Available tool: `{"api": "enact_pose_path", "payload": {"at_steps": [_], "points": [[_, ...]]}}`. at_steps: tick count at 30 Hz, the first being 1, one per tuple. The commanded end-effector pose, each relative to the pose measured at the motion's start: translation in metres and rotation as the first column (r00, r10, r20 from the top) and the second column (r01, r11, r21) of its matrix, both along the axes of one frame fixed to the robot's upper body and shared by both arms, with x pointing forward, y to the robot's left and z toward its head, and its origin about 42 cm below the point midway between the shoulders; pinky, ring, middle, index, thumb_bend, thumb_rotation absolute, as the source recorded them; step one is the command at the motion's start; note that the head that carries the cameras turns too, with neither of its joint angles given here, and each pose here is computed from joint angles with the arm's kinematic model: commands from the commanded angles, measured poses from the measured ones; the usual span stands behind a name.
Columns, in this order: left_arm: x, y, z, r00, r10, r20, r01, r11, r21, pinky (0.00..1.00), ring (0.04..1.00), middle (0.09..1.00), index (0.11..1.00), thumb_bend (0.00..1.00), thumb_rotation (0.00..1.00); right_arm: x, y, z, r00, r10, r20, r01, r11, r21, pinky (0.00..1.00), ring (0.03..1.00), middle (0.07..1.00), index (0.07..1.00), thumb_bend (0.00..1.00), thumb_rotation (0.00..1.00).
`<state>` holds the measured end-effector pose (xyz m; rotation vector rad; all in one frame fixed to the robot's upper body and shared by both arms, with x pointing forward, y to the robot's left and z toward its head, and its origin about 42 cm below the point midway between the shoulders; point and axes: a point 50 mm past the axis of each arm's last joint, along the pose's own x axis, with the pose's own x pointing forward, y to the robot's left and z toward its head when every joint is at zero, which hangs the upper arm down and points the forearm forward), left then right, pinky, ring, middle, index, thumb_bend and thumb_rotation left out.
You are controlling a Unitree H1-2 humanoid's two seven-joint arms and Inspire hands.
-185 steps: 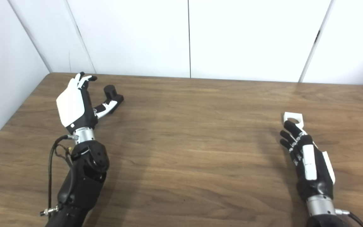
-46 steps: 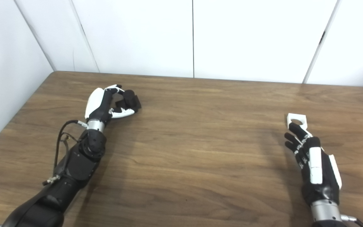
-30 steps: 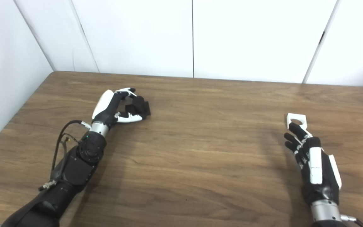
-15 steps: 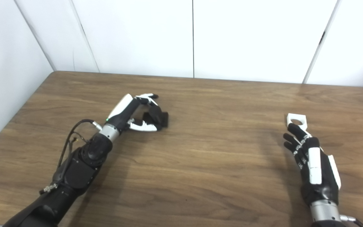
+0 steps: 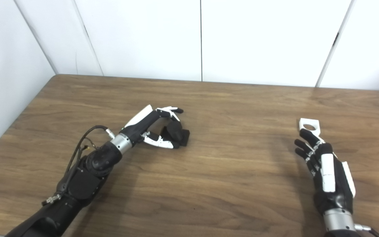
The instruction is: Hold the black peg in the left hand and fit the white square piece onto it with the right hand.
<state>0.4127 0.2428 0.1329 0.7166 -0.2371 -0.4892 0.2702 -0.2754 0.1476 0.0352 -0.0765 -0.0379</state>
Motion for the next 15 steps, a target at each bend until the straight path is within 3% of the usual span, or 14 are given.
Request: {"api": "enact_pose_path", "payload": {"at_steps": [1,15], "points": [[-0.002,-0.008,0.002,0.998,-0.061,-0.002,0.061,0.998,0.025,0.85,0.920,0.867,0.487,0.52,0.08,0.004,0.003,0.016,0.997,0.010,0.072,-0.010,1.000,-0.011,0.84,0.837,0.872,0.794,0.68,0.93],[-0.015,-0.031,-0.003,0.982,-0.188,-0.007,0.188,0.982,0.017,0.84,0.928,0.868,0.487,0.52,0.08,0.005,0.004,0.018,0.997,0.008,0.073,-0.006,1.000,-0.025,0.82,0.834,0.876,0.809,0.70,0.94]]}}
